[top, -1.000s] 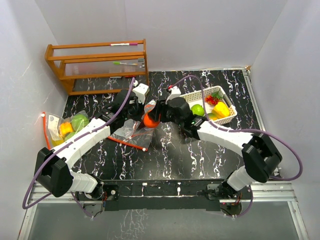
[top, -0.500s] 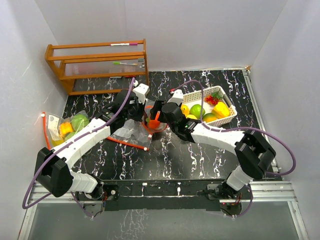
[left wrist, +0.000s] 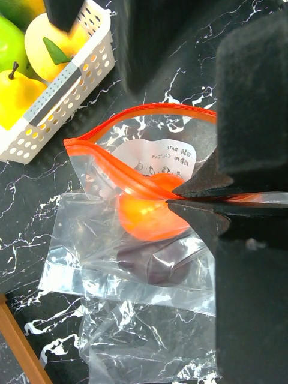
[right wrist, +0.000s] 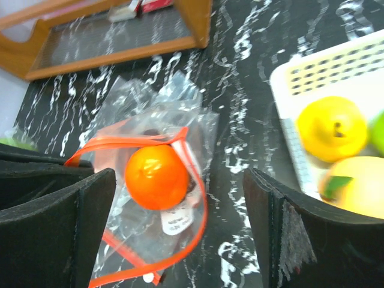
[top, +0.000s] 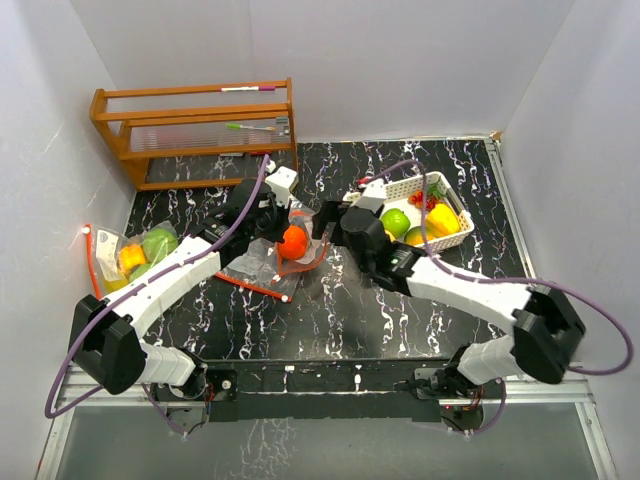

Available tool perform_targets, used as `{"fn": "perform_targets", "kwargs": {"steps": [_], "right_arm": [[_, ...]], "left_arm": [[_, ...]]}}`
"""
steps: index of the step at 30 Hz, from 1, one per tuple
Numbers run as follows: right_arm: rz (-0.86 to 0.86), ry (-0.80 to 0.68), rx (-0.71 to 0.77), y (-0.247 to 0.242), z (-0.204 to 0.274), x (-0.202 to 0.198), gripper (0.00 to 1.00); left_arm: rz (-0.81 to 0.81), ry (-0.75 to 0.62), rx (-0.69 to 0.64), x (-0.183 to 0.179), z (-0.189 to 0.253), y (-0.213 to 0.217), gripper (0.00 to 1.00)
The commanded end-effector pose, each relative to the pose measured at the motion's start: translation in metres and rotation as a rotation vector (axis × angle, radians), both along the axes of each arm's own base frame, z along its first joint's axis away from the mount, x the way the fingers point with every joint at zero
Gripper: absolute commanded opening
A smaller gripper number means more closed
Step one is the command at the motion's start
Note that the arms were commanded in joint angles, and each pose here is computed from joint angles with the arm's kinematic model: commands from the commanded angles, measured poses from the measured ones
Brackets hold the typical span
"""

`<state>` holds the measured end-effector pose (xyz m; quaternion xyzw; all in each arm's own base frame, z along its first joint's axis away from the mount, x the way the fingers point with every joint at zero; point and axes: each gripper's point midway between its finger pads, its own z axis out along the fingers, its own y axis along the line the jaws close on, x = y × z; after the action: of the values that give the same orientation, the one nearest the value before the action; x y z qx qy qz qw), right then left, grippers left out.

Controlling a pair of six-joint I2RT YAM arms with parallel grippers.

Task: Place the food in the zip-top bag and seal the zipper
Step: Pick up the fake fruit from the bin.

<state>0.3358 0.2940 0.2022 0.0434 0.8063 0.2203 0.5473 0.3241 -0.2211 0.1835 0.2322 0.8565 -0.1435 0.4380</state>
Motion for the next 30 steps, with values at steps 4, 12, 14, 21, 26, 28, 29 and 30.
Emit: {"fn": "perform_targets", "kwargs": {"steps": [4, 12, 14, 21, 26, 28, 29, 30], "right_arm": [[-0.202, 0.028, -0.178, -0.094, 0.009, -0.015, 0.99], [-0.154, 0.221, -0.232, -0.143, -0.032, 0.01, 0.99], [-0.124, 0.252, -0.248, -0.143, -0.04, 0.017, 0.99], [-0.038, 0.366, -0.31, -0.135, -0.069, 0.026, 0.98], [-0.07, 0.389, -0.338, -0.142, -0.081, 0.026, 0.98], [-0.082, 0.398, -0.351, -0.145, -0.086, 0.027, 0.98], [-0.088, 0.402, -0.357, -0.146, -0.089, 0.027, 0.98], [-0.09, 0.409, -0.365, -0.147, -0.092, 0.027, 0.98]], "left_arm": [[-0.001, -0.035, -0.027, -0.001, 0.013, 0.001, 0.0], [-0.009, -0.031, -0.032, -0.003, 0.014, 0.0, 0.0], [-0.013, -0.033, -0.035, -0.003, 0.014, -0.001, 0.0], [-0.012, -0.039, -0.034, -0.003, 0.017, 0.0, 0.0], [-0.013, -0.042, -0.034, -0.004, 0.018, 0.001, 0.0], [-0.013, -0.042, -0.035, -0.004, 0.017, 0.001, 0.0], [-0.013, -0.042, -0.035, -0.004, 0.017, 0.001, 0.0], [-0.013, -0.043, -0.034, -0.004, 0.018, 0.001, 0.0]]}}
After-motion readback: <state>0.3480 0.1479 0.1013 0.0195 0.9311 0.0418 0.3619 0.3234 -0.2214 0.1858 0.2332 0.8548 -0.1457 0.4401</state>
